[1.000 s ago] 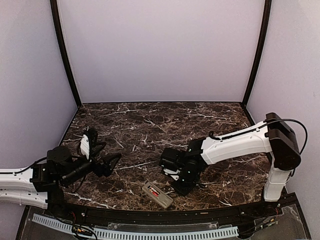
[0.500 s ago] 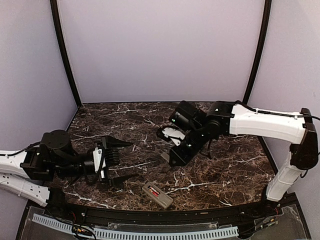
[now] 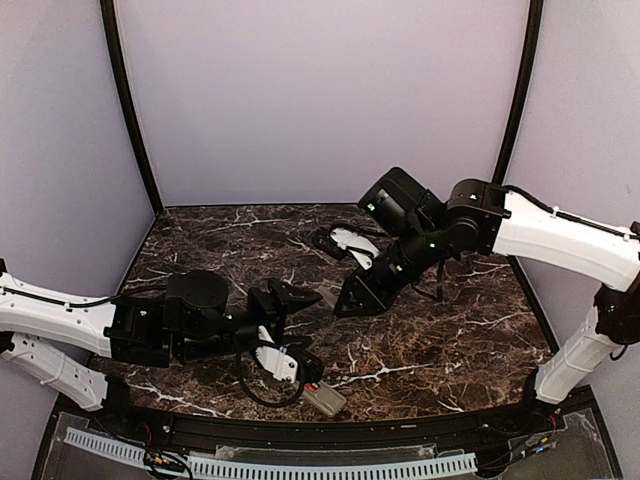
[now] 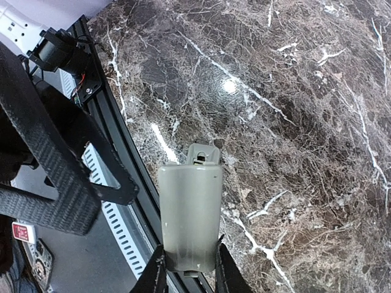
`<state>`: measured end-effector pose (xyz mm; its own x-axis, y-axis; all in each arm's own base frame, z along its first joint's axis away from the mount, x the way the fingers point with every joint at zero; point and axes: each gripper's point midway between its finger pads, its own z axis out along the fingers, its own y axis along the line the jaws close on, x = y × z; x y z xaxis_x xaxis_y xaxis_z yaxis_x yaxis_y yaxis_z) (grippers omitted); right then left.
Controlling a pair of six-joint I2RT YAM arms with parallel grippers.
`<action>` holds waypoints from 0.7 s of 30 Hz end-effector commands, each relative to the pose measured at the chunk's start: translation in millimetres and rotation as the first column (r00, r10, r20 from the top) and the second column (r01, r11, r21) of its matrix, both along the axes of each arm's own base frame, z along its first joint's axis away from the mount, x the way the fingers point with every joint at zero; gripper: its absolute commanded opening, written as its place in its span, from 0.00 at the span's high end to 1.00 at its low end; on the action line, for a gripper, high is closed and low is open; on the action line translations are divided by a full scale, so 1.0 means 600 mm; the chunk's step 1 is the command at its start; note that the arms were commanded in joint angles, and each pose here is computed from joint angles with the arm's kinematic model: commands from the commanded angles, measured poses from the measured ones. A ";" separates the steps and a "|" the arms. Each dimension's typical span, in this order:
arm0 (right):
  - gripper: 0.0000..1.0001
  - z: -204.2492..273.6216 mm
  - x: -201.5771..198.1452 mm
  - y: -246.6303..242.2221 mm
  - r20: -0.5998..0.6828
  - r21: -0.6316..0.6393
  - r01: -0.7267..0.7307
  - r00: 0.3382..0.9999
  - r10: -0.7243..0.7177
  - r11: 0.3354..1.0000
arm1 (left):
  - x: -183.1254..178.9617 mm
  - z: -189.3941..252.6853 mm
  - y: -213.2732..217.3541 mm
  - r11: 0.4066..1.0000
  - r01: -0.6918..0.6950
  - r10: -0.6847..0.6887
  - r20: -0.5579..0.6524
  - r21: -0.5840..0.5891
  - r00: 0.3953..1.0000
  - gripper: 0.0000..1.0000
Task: Load the batteries into the remote control
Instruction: Pass from the right arm to the left
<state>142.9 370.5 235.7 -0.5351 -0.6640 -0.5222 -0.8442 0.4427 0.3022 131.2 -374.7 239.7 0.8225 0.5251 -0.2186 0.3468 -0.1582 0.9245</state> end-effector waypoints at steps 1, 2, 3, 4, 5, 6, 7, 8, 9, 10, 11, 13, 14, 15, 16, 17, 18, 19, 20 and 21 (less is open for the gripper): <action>0.91 0.030 -0.006 0.010 0.019 0.070 -0.041 0.999 0.040 0.997 | 0.010 0.062 -0.013 0.997 0.025 -0.017 0.104 -0.075 0.994 0.17; 0.91 0.032 -0.008 0.011 0.015 0.076 -0.044 0.999 0.043 0.996 | 0.012 0.059 -0.015 0.997 0.027 -0.019 0.109 -0.067 0.994 0.17; 0.91 0.032 -0.011 0.013 0.009 0.078 -0.046 0.999 0.046 0.996 | 0.017 0.060 -0.015 0.998 0.020 -0.011 0.125 -0.066 0.992 0.17; 0.92 0.032 -0.013 0.014 0.008 0.077 -0.050 0.999 0.049 0.996 | 0.028 0.056 -0.014 0.998 -0.001 0.009 0.131 -0.061 0.991 0.17; 0.92 0.032 -0.016 0.014 0.009 0.075 -0.050 0.999 0.049 0.996 | 0.035 0.060 -0.014 0.998 -0.010 0.020 0.144 -0.070 0.989 0.19; 0.93 0.032 -0.017 0.014 0.012 0.075 -0.047 0.999 0.046 0.996 | 0.047 0.057 -0.011 0.997 -0.034 0.043 0.151 -0.066 0.988 0.20; 0.93 0.031 -0.019 0.015 0.016 0.077 -0.045 0.999 0.044 0.996 | 0.053 0.061 -0.011 0.997 -0.040 0.052 0.169 -0.072 0.984 0.22; 0.93 0.031 -0.020 0.016 0.019 0.083 -0.045 0.999 0.043 0.996 | 0.061 0.060 -0.010 0.996 -0.051 0.062 0.177 -0.067 0.982 0.23; 0.93 0.029 -0.022 0.018 0.018 0.088 -0.045 0.999 0.044 0.995 | 0.062 0.060 -0.010 0.997 -0.049 0.060 0.187 -0.061 0.980 0.25; 0.93 0.029 -0.024 0.019 0.017 0.092 -0.048 0.999 0.047 0.995 | 0.062 0.062 -0.012 0.997 -0.045 0.056 0.188 -0.062 0.981 0.28; 0.93 0.030 -0.025 0.020 0.019 0.095 -0.049 0.999 0.048 0.994 | 0.061 0.063 -0.013 0.997 -0.041 0.053 0.179 -0.067 0.982 0.29; 0.93 0.033 -0.026 0.022 0.020 0.099 -0.053 0.998 0.051 0.994 | 0.054 0.062 -0.015 0.998 -0.024 0.033 0.151 -0.065 0.988 0.33; 0.93 0.035 -0.026 0.023 0.019 0.100 -0.053 0.998 0.052 0.994 | 0.049 0.055 -0.015 0.999 -0.008 0.014 0.139 -0.048 0.990 0.37; 0.93 0.037 -0.027 0.023 0.017 0.102 -0.056 0.998 0.054 0.993 | 0.048 0.052 -0.015 0.999 -0.002 0.008 0.135 -0.040 0.991 0.40; 0.93 0.037 -0.027 0.024 0.017 0.101 -0.055 0.998 0.054 0.993 | 0.045 0.045 -0.014 1.000 0.007 -0.004 0.131 -0.022 0.991 0.49; 0.93 0.036 -0.027 0.025 0.014 0.096 -0.055 0.998 0.054 0.994 | 0.045 0.042 -0.014 1.000 0.009 -0.007 0.139 -0.011 0.990 0.52; 0.93 0.034 -0.026 0.025 0.015 0.091 -0.052 0.999 0.051 0.994 | 0.046 0.040 -0.014 1.000 0.006 -0.005 0.144 -0.008 0.990 0.55; 0.93 0.031 -0.025 0.026 0.014 0.086 -0.051 0.999 0.050 0.995 | 0.047 0.037 -0.014 1.000 0.006 -0.006 0.154 0.001 0.988 0.56; 0.93 0.030 -0.024 0.027 0.015 0.085 -0.051 0.999 0.050 0.995 | 0.047 0.038 -0.014 1.000 0.007 -0.006 0.161 -0.001 0.987 0.57; 0.93 0.029 -0.023 0.029 0.016 0.083 -0.051 0.999 0.050 0.995 | 0.048 0.036 -0.015 1.000 0.007 -0.008 0.167 0.006 0.986 0.58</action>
